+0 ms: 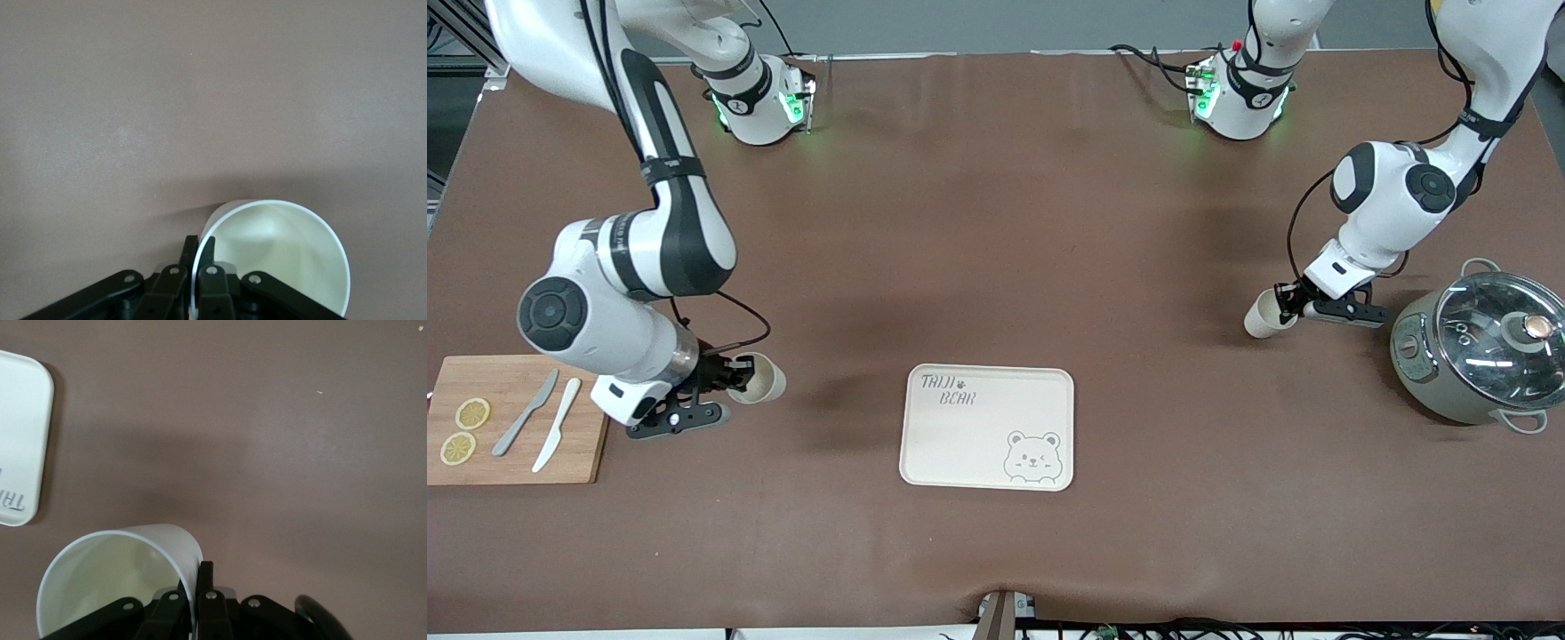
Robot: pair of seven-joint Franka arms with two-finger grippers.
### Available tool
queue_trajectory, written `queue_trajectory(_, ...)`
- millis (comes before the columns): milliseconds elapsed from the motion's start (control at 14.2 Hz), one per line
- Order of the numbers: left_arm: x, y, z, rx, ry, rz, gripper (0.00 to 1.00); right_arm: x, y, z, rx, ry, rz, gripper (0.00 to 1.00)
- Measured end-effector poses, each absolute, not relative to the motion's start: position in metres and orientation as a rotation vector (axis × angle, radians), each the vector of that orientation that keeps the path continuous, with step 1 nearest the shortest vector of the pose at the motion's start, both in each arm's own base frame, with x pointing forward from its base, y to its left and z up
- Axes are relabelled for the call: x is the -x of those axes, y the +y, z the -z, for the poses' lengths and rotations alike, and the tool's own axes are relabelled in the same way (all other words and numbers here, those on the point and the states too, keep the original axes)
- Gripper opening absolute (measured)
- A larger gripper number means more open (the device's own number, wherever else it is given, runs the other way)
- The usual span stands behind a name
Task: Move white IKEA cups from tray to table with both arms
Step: 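Lower the cup in the right gripper onto the table beside the cutting board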
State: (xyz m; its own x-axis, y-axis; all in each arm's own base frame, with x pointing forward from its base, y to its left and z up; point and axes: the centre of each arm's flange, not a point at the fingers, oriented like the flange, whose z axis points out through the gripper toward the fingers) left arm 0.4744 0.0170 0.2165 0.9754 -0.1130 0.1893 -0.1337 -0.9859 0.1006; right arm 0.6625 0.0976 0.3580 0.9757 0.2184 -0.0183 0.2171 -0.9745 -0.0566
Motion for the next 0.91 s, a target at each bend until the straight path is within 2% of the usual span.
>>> queue_trajectory(352,-0.476,0.017,-0.217,-3.012,-0.208,-0.286,0.06,-0.664,0.035,-0.337,3.061,-0.46,0.029,0.04)
queue_trajectory(492,-0.476,0.017,-0.218,-3.013,-0.212,-0.288,0.21,-0.663,0.027,-0.326,3.065,-0.476,0.054,0.04)
queue_trajectory(703,-0.477,0.017,-0.218,-3.014,-0.215,-0.29,0.52,-0.663,0.026,-0.302,3.075,-0.485,0.087,0.04)
queue_trajectory(914,-0.477,0.018,-0.219,-3.014,-0.215,-0.293,0.79,-0.662,0.026,-0.271,3.088,-0.486,0.124,0.04)
